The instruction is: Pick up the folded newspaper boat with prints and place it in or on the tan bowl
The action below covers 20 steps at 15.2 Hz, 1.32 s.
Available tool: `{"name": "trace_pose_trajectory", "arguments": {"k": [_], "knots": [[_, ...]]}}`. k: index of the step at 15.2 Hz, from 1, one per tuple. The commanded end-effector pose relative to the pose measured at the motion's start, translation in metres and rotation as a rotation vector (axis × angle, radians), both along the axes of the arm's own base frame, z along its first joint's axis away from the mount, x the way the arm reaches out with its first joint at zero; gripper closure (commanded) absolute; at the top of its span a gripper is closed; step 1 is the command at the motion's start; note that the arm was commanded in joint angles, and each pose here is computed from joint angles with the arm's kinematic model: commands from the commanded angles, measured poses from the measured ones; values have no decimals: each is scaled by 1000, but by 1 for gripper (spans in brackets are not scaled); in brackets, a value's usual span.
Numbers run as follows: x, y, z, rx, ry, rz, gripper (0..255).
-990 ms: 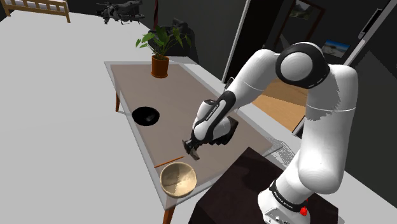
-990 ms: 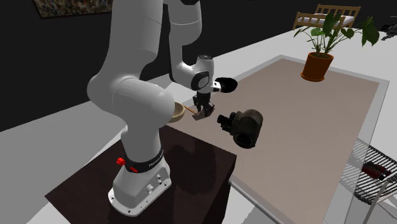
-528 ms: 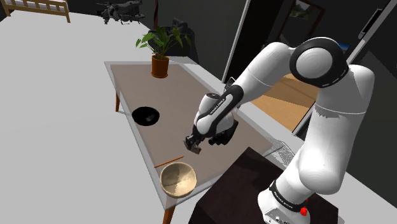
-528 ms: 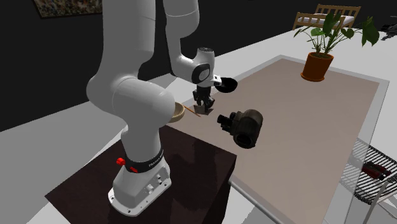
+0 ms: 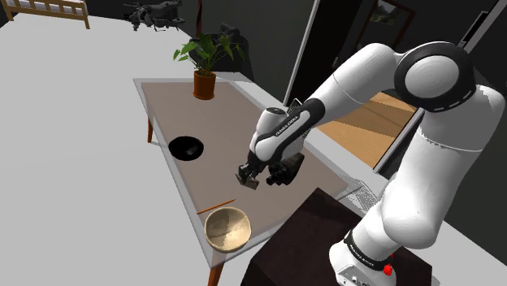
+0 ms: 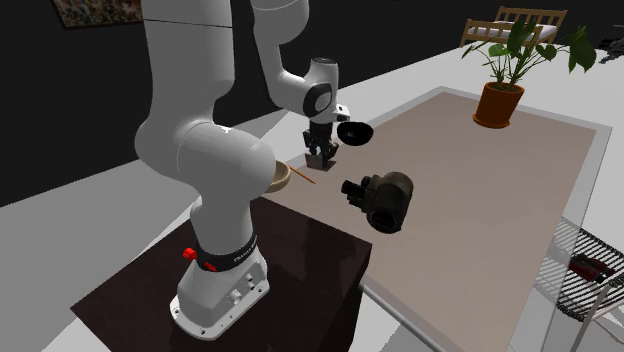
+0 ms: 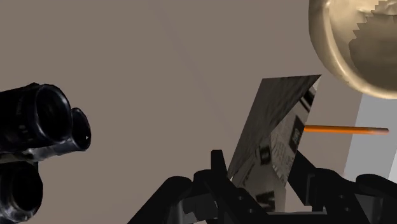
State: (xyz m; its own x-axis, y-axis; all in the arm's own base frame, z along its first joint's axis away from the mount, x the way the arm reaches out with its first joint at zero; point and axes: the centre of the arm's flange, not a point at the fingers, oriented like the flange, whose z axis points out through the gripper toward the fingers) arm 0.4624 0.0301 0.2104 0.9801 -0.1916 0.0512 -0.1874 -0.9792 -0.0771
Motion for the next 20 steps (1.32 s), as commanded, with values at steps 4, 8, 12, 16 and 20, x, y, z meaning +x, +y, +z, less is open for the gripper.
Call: {"name": "trace_pose_trajectory", "arguments": {"k": [4,8,12,16,20], "knots": [[-1,0,25,0,0,0,255],[-1,0,46,0,0,0,255],[-13,23,55,0,0,0,255],[-38,69,56,0,0,0,255],[-64,116,56,0,0,0,255]]}}
